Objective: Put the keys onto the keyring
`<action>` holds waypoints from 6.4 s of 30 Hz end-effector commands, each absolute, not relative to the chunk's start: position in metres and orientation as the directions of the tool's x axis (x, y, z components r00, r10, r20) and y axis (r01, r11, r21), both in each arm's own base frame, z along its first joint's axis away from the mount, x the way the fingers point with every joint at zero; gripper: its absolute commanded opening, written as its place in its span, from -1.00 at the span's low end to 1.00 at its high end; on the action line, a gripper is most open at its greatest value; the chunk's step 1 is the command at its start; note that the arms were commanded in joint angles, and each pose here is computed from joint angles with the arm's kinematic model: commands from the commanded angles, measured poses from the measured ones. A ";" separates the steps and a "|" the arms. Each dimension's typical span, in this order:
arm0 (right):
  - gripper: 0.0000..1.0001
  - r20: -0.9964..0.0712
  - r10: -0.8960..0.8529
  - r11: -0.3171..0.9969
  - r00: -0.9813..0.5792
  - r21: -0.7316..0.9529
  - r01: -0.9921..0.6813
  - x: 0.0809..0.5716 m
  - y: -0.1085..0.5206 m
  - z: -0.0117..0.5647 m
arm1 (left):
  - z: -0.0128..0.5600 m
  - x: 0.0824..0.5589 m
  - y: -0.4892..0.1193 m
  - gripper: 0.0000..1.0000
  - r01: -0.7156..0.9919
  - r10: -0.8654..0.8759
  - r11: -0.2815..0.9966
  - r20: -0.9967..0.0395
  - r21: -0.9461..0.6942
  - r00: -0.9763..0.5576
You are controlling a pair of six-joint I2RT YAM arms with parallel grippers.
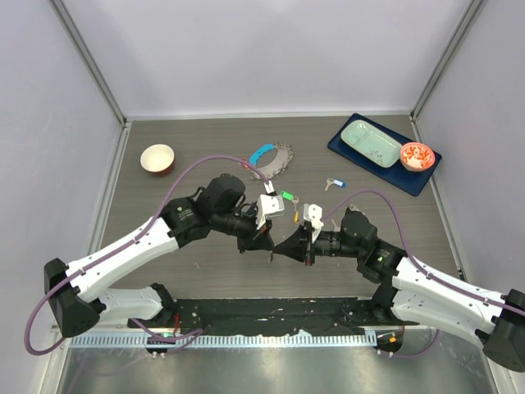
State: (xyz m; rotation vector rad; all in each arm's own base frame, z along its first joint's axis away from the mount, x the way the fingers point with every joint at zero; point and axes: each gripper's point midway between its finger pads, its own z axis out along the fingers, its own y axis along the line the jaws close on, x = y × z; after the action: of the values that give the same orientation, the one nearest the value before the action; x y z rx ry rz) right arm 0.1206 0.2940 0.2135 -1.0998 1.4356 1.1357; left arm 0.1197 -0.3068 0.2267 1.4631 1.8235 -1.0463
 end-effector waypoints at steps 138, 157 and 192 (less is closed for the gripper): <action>-0.48 -0.745 -0.491 0.611 -0.452 0.076 -0.788 0.215 0.288 0.028 | 0.259 0.192 -0.090 0.81 0.224 0.023 0.974 -0.958 -0.044 -0.286; -0.10 -0.751 -0.447 0.706 -0.486 0.036 -0.707 0.241 0.287 0.093 | 0.254 0.192 -0.095 0.82 0.243 0.016 0.968 -0.953 -0.061 -0.304; -0.38 -0.436 -0.446 0.686 -0.782 0.395 -0.611 0.242 0.290 0.035 | 0.239 0.204 -0.103 0.80 0.277 -0.017 0.953 -0.931 -0.125 -0.365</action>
State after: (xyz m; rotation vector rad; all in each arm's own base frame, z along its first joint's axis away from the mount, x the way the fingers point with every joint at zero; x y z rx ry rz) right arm 0.2368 0.2791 0.0235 -0.8066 2.6291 0.7067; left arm 0.1995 -0.0955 0.2308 0.1804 1.9595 -0.2663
